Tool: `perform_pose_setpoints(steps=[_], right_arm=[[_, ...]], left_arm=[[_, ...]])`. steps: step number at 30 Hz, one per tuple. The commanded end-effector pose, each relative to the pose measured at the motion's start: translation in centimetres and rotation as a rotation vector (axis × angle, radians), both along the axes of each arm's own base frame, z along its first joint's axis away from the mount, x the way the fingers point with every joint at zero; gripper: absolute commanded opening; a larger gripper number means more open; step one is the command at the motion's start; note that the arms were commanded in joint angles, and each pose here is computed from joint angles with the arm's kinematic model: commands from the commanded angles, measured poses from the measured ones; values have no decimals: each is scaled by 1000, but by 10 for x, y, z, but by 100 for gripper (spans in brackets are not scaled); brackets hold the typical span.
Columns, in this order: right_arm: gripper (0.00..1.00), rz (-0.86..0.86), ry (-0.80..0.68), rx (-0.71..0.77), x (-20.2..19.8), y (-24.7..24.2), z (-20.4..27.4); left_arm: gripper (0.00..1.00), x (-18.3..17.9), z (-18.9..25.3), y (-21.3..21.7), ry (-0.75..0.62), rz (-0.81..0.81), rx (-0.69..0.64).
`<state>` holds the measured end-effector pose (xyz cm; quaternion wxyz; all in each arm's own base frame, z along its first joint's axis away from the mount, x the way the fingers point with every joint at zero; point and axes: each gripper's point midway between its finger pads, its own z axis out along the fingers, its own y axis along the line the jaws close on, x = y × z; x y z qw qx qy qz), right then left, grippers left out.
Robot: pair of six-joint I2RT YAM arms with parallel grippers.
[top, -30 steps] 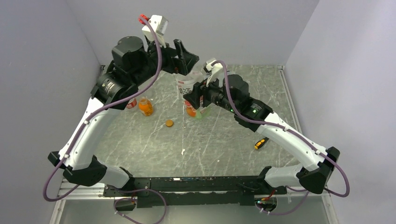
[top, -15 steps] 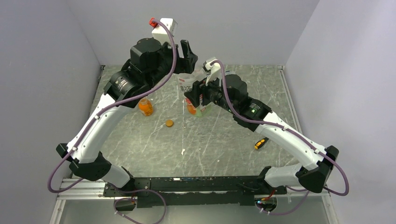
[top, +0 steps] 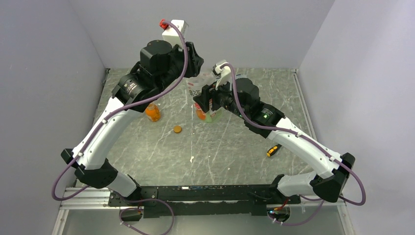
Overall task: Screw on the bottle caps
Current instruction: Screw the bottle cap onto the plastic bottle.
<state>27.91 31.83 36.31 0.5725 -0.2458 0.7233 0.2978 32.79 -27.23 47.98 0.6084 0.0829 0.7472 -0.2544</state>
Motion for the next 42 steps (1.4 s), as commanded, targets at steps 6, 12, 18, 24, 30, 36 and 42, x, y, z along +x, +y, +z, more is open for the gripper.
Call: perform_pose_setpoints(steps=[6,12,18,24,30,36,42], right_arm=[[15,193,-105,117,-28,-9,51],[15,602,-177,249,-97,-13,84],[14,916,-197,312,-154,-17,107],[14,1150,-212,337,-193,-28,121],[15,1117,-201,301,-187,-26,119],[17,878,-175,241,-152,-21,104],[18,560,-133,210,-97,-21,88]], left_arm=[[32,-28,19,-16,-52,-179,-46],[30,-87,35,-34,-145,-502,-80],[30,-159,54,-40,-249,-865,-134],[30,-211,67,-34,-308,-1122,-174],[55,-215,74,-25,-343,-1115,-168],[99,-171,95,-1,-399,-754,-156],[99,-147,102,9,-393,-605,-136]])
